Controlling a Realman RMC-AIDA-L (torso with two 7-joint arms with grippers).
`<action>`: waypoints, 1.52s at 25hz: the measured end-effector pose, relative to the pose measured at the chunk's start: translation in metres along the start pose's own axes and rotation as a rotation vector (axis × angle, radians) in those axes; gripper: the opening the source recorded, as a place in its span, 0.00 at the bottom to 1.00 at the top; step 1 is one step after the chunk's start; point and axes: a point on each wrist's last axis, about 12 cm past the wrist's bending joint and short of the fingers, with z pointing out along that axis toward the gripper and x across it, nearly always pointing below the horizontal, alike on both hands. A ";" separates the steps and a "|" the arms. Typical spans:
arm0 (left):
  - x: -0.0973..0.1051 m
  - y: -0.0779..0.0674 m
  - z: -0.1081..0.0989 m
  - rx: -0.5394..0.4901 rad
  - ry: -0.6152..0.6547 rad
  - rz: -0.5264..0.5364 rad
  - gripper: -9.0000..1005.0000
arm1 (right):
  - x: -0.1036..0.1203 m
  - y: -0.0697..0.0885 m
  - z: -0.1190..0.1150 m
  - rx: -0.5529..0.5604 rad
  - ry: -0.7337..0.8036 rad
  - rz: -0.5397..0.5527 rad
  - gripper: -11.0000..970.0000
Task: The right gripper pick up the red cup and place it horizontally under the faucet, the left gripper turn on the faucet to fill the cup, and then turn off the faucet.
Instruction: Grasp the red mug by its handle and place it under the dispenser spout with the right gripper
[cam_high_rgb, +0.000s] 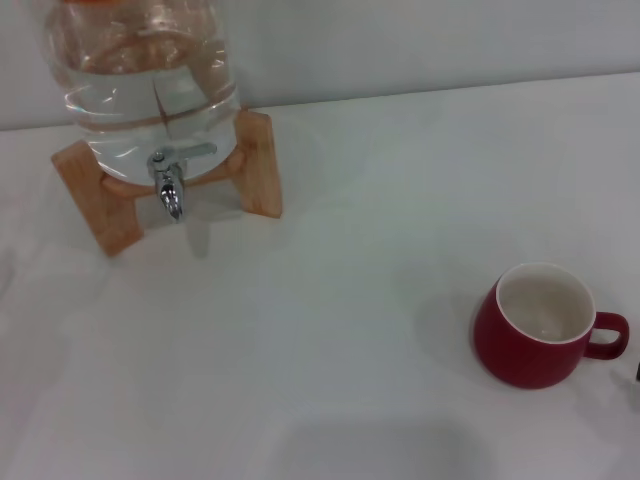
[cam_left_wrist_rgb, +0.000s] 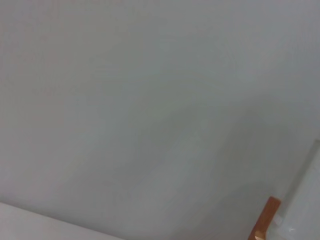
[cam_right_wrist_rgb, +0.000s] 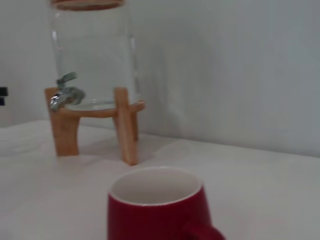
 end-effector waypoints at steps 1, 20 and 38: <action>0.000 0.000 0.000 0.000 0.000 0.000 0.72 | 0.001 0.001 0.001 -0.005 -0.003 -0.009 0.64; 0.001 0.001 -0.001 -0.004 0.002 -0.004 0.72 | -0.004 -0.001 0.029 -0.047 -0.038 -0.020 0.64; -0.001 0.000 0.000 0.001 -0.002 0.000 0.72 | 0.000 -0.009 0.035 0.017 0.001 -0.037 0.64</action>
